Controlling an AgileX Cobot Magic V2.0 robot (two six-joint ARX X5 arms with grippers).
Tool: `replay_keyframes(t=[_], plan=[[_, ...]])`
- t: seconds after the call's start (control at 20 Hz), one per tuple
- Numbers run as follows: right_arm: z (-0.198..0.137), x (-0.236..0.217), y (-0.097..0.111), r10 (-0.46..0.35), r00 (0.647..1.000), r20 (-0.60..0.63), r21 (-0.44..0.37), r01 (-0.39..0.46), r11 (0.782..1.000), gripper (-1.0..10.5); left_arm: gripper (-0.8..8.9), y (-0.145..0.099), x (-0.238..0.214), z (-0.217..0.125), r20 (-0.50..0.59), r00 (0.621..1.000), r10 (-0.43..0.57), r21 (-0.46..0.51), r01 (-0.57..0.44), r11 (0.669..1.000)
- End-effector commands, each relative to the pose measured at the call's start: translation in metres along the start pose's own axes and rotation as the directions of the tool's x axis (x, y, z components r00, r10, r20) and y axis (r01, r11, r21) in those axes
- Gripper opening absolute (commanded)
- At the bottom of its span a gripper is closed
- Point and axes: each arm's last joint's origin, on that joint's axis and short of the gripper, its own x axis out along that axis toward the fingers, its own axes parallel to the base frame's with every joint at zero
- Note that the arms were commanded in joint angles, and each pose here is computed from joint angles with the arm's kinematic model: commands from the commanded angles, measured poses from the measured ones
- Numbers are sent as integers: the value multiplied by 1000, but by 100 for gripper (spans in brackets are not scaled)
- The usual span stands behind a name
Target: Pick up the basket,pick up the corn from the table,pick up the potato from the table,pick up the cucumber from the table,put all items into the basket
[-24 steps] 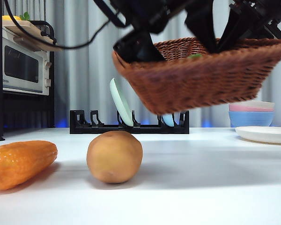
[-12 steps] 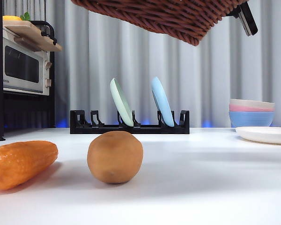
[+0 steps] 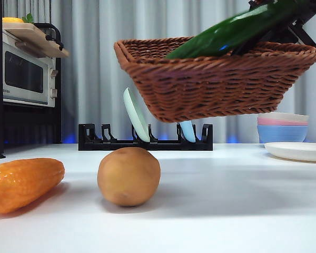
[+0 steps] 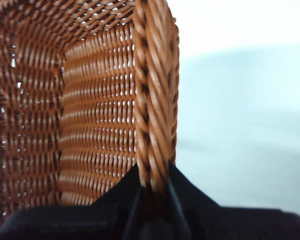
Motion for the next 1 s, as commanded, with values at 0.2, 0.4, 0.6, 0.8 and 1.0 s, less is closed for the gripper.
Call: replay_keyframes(t=[0.2,0.4,0.6,0.8,1.0], plan=[[3,-2,2,20,1000,19,-4,-20,1000,-17,438,3,-17,1,12,1000,16,6,-16,1000],[7,-5,-6,0,999,54,5,0,1000,-17,438,12,-46,-6,-29,987,160,23,-160,987],[12,-13,-25,-56,995,84,82,49,995,-17,436,23,-77,-20,-113,940,322,66,-316,946],[7,-13,-60,125,992,-11,259,-118,959,-17,436,26,-84,-23,-129,924,359,63,-354,933],[-4,-12,-80,-50,994,-102,308,79,948,-17,436,25,-83,-24,-131,925,355,63,-350,935]])
